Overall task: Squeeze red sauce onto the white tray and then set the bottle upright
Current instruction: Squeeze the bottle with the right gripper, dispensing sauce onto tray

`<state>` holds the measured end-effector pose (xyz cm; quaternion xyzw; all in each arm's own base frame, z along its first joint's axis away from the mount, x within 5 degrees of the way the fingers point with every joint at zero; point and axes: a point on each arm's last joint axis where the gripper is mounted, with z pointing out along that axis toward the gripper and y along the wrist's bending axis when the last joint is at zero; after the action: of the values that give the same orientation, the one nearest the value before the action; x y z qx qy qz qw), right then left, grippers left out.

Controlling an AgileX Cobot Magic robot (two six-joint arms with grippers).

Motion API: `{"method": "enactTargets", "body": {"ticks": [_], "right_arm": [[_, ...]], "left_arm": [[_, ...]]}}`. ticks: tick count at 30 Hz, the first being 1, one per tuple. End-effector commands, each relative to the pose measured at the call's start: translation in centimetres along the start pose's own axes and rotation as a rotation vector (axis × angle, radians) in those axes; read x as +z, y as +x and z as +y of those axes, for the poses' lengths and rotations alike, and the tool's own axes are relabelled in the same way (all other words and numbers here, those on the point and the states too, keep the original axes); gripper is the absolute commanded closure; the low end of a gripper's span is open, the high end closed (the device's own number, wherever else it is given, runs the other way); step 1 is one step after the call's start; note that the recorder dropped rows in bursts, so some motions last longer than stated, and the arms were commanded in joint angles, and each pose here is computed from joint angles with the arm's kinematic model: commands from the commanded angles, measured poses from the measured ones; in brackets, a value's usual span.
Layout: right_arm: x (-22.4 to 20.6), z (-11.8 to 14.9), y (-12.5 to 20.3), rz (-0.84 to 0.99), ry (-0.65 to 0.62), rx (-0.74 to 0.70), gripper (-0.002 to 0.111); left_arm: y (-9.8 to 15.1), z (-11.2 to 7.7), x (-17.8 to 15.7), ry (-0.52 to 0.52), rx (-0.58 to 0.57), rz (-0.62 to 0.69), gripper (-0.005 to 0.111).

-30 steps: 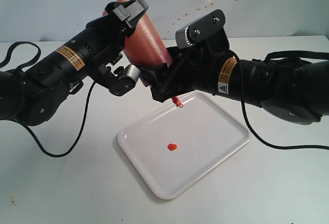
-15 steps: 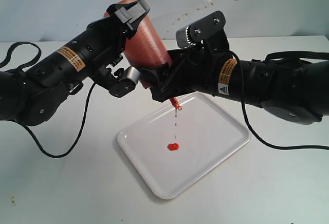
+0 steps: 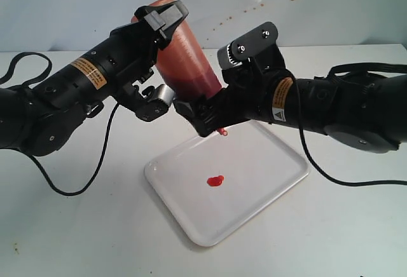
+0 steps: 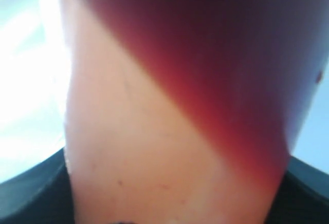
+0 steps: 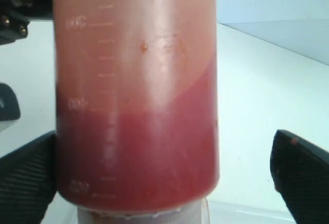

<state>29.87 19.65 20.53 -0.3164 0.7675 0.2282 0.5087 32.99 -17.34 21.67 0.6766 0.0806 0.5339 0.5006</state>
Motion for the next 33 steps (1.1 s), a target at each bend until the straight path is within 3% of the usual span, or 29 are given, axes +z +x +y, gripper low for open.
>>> {"method": "enactTargets", "body": {"ticks": [1, 8, 19, 24, 28, 33], "right_arm": [[0.0, 0.0, -0.3, -0.013, -0.007, -0.050, 0.003], [-0.1, 0.3, -0.8, -0.068, -0.035, -0.114, 0.003], [1.0, -0.4, -1.1, -0.038, 0.005, -0.084, 0.003], [1.8, 0.9, -0.6, -0.024, -0.036, -0.085, 0.005], [1.9, 0.8, -0.6, -0.028, -0.029, -0.070, 0.021], [1.9, 0.7, -0.6, -0.034, -0.018, -0.047, 0.067]], "left_arm": [[0.9, 1.3, 0.1, -0.074, -0.025, 0.059, 0.107], [0.6, 1.5, 0.1, -0.095, 0.003, 0.024, 0.107], [0.6, 1.8, 0.1, -0.121, 0.014, 0.020, 0.107], [0.6, 1.8, 0.1, -0.123, 0.014, 0.021, 0.107], [0.5, 1.8, 0.1, -0.124, 0.015, 0.019, 0.107], [0.5, 1.8, 0.1, -0.121, 0.017, 0.015, 0.107]]}}
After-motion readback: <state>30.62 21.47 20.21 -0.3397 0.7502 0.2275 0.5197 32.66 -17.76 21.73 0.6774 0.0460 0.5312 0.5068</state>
